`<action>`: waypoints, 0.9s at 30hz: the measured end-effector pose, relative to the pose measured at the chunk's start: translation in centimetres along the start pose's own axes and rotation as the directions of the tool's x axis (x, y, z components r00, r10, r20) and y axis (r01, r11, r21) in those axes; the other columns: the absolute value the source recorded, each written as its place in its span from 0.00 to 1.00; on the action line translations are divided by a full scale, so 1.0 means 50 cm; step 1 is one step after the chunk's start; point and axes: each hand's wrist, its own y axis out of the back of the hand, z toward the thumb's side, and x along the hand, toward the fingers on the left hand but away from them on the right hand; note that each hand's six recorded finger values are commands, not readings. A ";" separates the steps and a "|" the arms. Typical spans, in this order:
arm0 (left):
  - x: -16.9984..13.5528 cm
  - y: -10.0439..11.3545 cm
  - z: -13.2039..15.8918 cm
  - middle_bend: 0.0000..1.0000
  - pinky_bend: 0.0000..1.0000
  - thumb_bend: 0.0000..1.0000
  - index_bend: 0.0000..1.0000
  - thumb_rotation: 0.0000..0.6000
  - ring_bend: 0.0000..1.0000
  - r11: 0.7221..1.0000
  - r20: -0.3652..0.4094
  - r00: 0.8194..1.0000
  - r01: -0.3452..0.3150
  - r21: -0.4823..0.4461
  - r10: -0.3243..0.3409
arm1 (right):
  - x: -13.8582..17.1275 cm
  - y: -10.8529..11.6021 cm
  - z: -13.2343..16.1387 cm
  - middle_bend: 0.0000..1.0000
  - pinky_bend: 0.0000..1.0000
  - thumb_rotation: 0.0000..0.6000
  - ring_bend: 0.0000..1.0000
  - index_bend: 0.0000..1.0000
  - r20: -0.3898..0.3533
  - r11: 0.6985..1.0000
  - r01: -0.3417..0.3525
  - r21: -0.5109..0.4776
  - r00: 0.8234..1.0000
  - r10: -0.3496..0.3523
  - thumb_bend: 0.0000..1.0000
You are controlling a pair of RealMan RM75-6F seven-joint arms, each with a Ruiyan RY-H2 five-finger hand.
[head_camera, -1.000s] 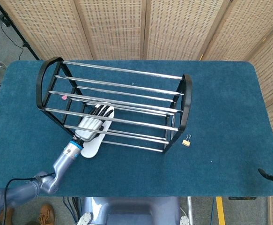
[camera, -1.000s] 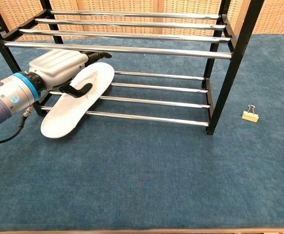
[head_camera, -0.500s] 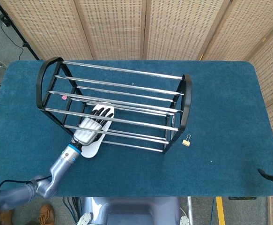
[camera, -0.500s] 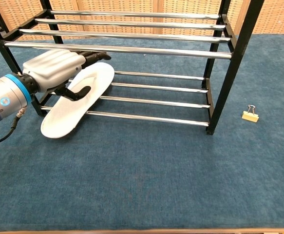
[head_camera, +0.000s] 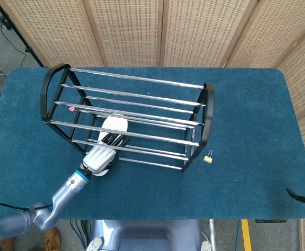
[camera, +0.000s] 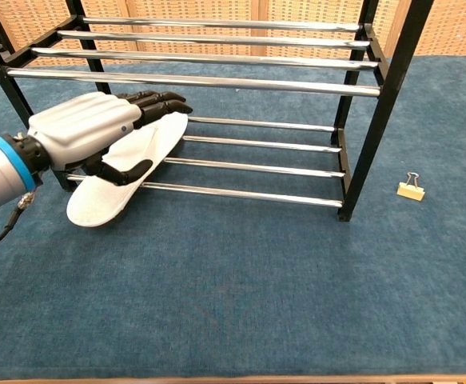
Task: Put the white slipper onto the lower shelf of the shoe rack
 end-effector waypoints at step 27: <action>-0.214 0.024 0.033 0.00 0.12 0.50 0.11 0.93 0.00 0.994 0.372 0.928 0.064 -0.085 -0.028 | 0.004 -0.013 0.016 0.00 0.00 1.00 0.00 0.00 -0.016 1.000 -0.011 0.022 1.000 0.011 0.06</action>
